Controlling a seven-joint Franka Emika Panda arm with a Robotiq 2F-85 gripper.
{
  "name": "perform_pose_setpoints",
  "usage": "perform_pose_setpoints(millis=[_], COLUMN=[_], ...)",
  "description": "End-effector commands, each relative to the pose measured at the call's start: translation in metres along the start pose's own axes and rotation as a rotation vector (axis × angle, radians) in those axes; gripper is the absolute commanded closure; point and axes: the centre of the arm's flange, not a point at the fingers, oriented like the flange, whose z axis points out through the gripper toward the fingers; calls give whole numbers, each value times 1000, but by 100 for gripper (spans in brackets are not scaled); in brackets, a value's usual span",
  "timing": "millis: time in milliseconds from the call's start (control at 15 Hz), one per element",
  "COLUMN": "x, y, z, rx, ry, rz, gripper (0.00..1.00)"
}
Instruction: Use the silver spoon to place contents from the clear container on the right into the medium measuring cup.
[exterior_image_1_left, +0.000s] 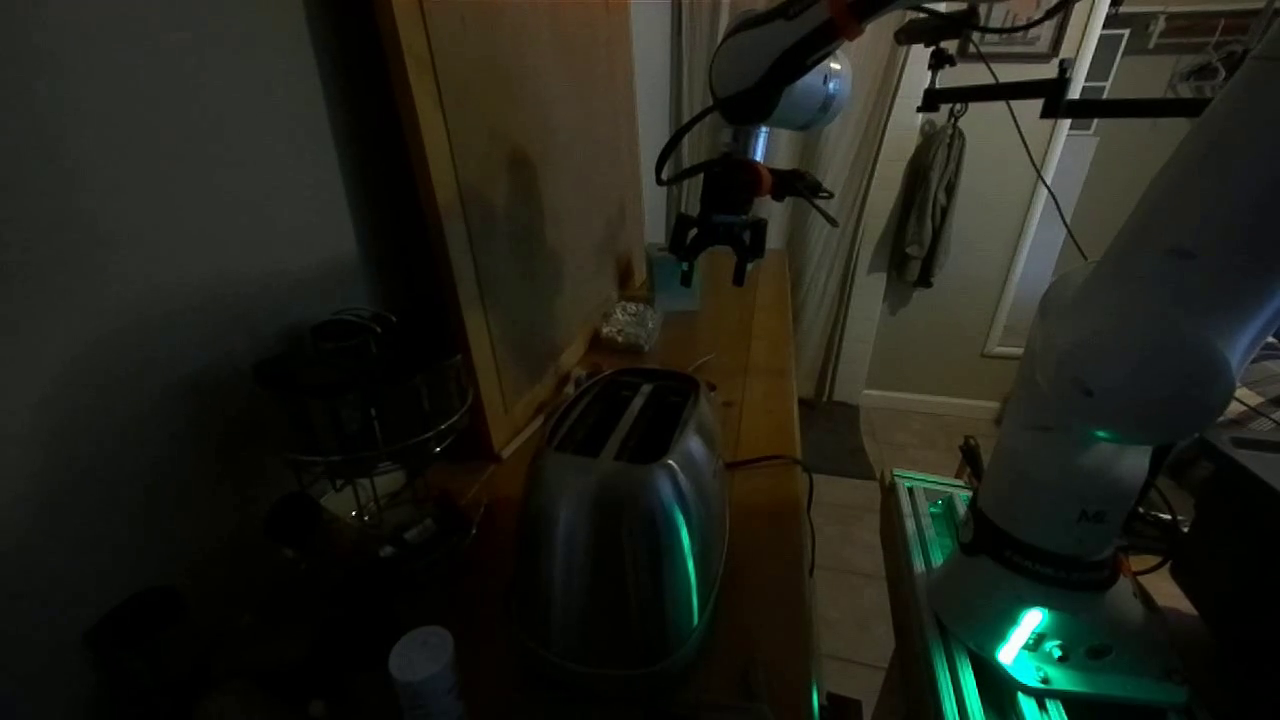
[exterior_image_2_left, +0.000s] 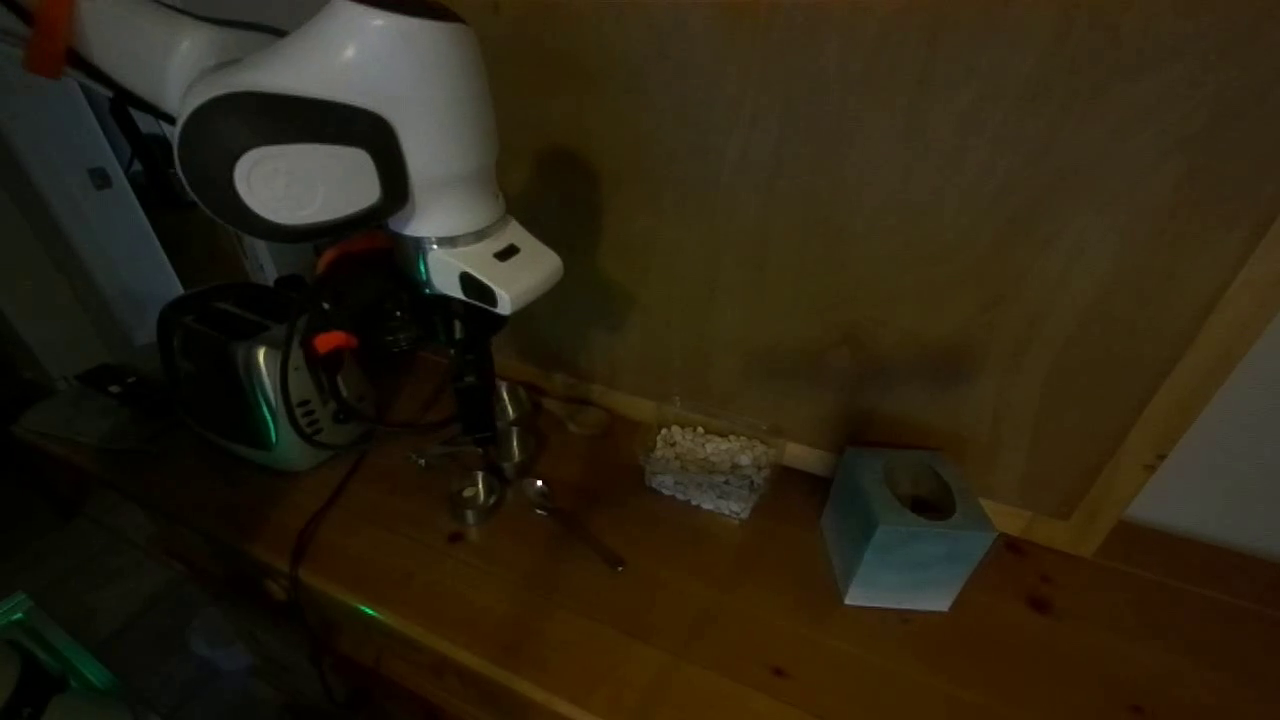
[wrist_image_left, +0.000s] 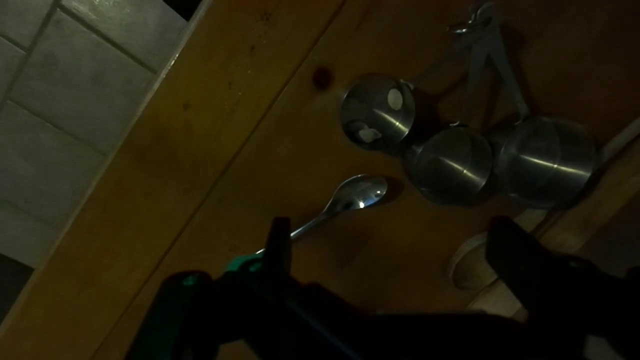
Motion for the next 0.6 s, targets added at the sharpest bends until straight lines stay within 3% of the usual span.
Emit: perform_pose_setpoints(millis=[0, 133, 200, 467, 533], x=[0, 33, 49, 84, 88], y=[0, 3, 8, 16, 16], z=[-2, 9, 14, 41, 50], rx=[2, 10, 29, 72, 77], ry=[3, -40, -117, -132, -101], rz=[-1, 131, 143, 351, 405], gripper=[0, 0, 0, 0, 0])
